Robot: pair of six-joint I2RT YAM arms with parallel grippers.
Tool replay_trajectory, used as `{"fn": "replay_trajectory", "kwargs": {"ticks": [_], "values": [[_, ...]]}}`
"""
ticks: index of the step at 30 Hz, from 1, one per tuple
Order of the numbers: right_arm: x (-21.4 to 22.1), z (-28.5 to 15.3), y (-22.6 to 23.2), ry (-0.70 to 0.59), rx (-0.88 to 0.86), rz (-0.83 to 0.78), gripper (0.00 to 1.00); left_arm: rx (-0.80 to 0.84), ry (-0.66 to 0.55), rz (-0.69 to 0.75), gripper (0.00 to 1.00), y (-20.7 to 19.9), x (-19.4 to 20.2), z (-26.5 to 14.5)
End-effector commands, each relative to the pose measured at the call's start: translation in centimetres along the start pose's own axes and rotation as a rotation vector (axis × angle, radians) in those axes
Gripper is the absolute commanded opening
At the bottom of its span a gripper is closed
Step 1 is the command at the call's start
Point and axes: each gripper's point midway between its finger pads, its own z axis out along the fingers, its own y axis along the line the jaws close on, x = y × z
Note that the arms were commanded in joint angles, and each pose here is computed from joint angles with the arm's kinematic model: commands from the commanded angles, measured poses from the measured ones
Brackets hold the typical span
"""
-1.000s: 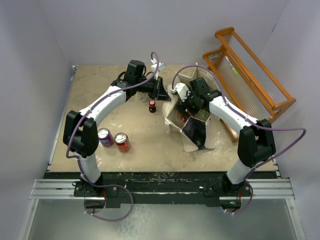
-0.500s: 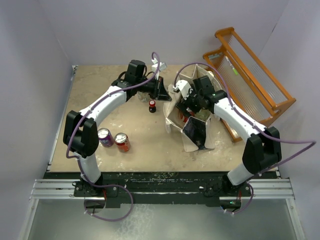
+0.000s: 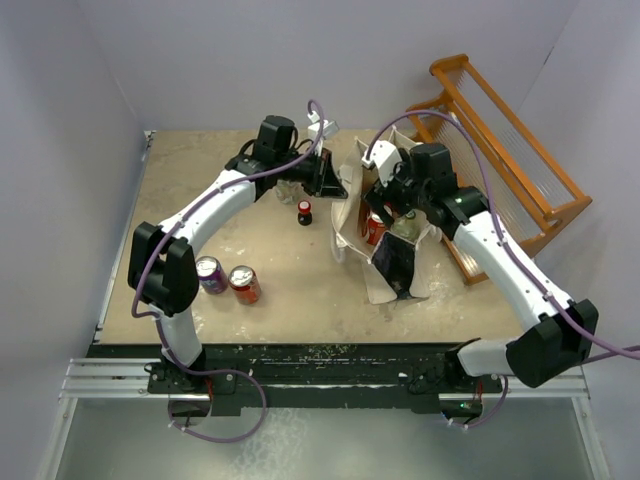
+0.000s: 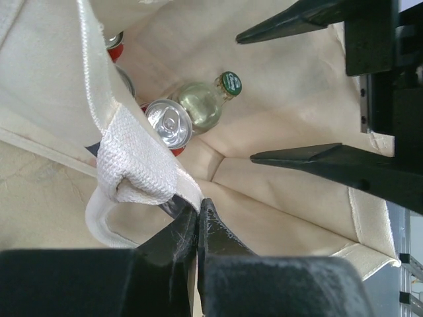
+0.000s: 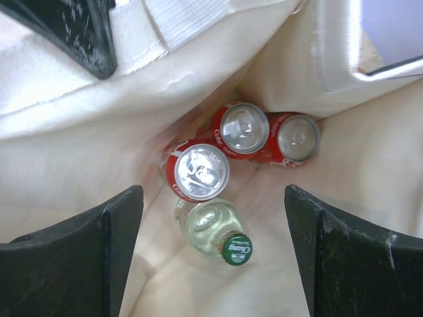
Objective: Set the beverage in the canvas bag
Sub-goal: Place the drink in the canvas bag, then pick up the drink from the center of the board.
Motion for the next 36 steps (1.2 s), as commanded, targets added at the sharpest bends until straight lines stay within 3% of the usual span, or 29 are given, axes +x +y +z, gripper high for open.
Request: {"fn": "replay_trajectory", "kwargs": {"ticks": [1,6,12,17,27,36], "values": [[-5.5,-3.1,-3.0,-0.160,0.120,0.018,0.87,0.009,-0.087,0.093,0.06,-1.3,-3.8,-0.2],[-9.0,-3.8,-3.4,-0.245,0.108,0.051,0.86,0.021,-0.093,0.096,0.22,-1.7,-4.1,-0.3],[-12.5,-4.2,-3.1,-0.322,0.092,0.049,0.86,-0.007,-0.108,0.125,0.59,-2.1,-4.7,-1.5],[-15.5,-4.1,-1.9,-0.387,0.059,0.026,0.85,-0.068,-0.146,0.155,0.78,-1.3,-6.0,-4.1],[-21.1,-2.2,5.6,-0.500,-0.129,-0.109,0.85,-0.348,-0.299,0.118,0.98,5.4,-8.4,-16.1],[-20.8,1.8,9.9,-0.424,-0.276,-0.183,0.85,-0.590,-0.297,0.146,0.99,7.9,-6.5,-22.5]]}}
